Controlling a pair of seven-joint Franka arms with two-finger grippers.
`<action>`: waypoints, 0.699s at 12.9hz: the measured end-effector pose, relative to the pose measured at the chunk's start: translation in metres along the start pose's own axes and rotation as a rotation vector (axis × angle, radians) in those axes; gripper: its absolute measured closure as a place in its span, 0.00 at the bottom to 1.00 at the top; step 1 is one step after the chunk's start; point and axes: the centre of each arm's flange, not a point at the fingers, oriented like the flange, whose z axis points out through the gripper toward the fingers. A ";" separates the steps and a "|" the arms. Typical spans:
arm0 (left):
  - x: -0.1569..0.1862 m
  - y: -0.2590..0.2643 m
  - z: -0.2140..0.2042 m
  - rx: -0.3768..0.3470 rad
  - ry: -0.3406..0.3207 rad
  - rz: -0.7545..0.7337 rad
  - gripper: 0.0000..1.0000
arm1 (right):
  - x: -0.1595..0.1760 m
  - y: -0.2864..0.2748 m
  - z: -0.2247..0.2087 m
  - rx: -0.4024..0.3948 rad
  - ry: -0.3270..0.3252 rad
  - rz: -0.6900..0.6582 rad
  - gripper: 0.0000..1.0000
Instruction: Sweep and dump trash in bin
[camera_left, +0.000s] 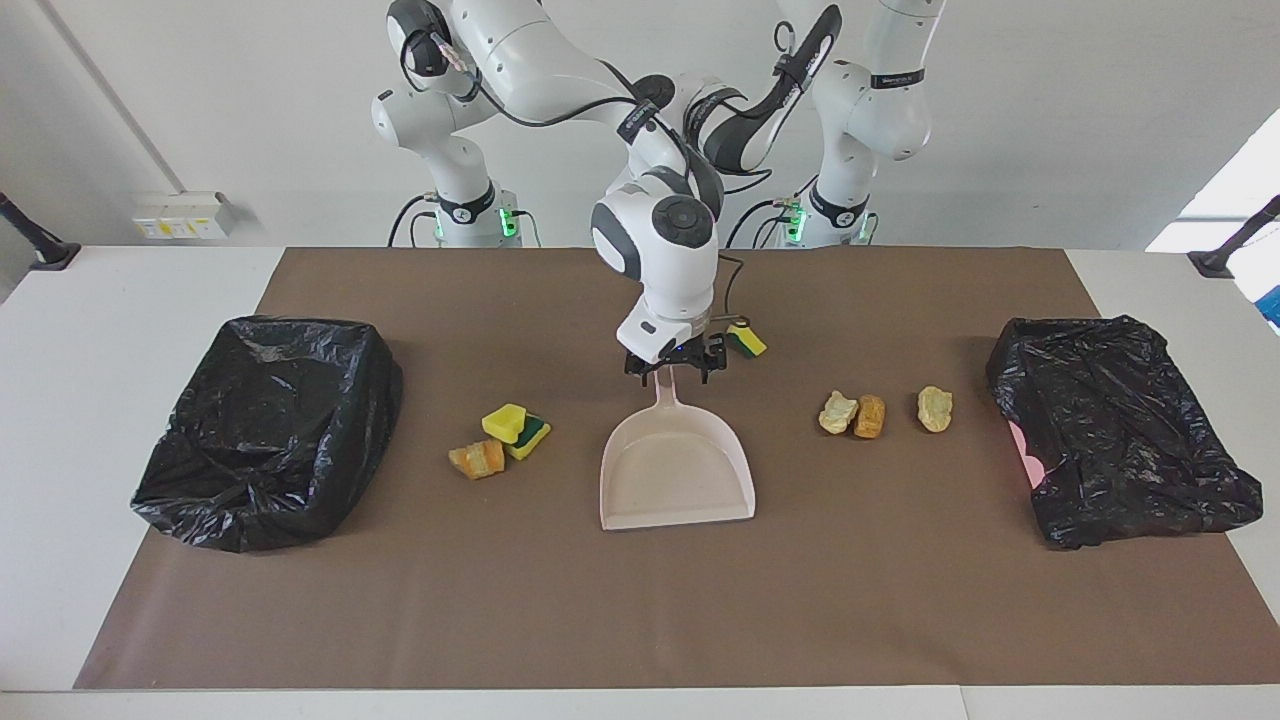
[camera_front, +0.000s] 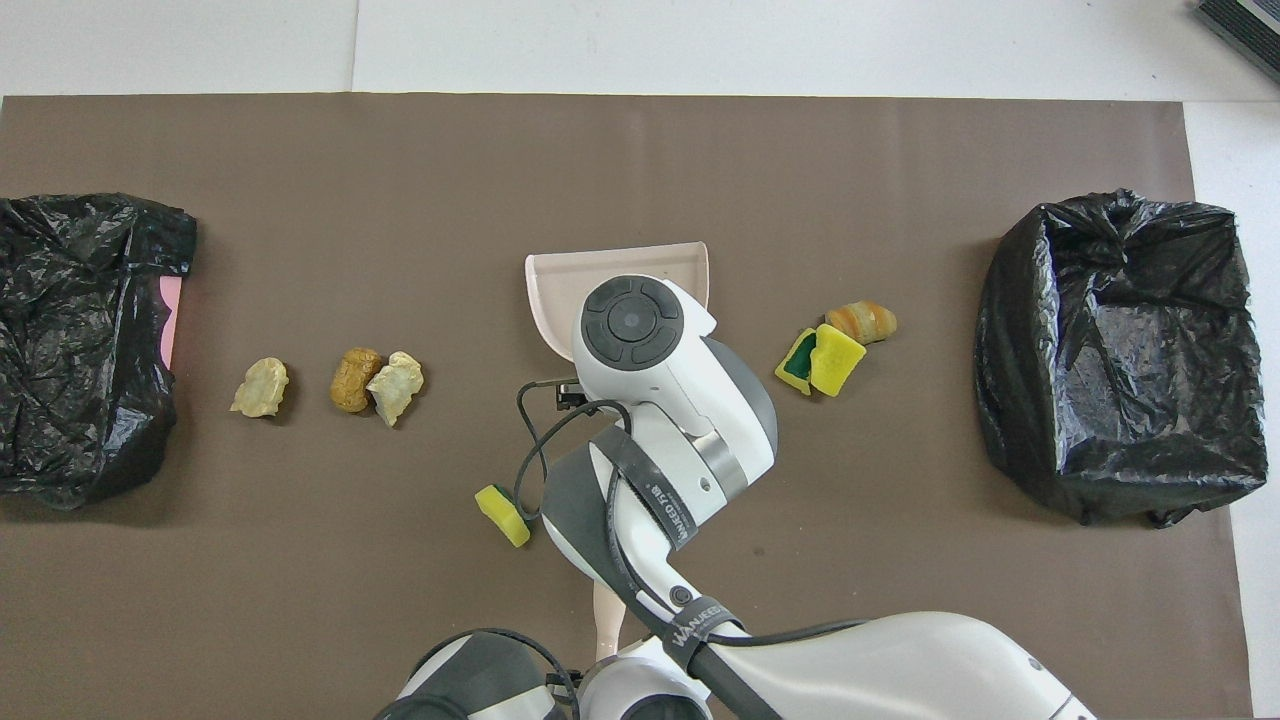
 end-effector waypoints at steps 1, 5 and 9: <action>0.005 -0.006 -0.002 0.000 -0.004 0.000 0.74 | -0.001 0.002 0.001 0.007 -0.021 0.000 0.08; 0.024 -0.038 -0.008 0.026 -0.053 0.004 0.74 | -0.005 0.005 0.008 0.016 -0.070 0.004 0.34; 0.039 -0.092 -0.037 0.028 -0.104 -0.005 0.74 | -0.017 0.005 0.008 -0.013 -0.125 -0.042 0.68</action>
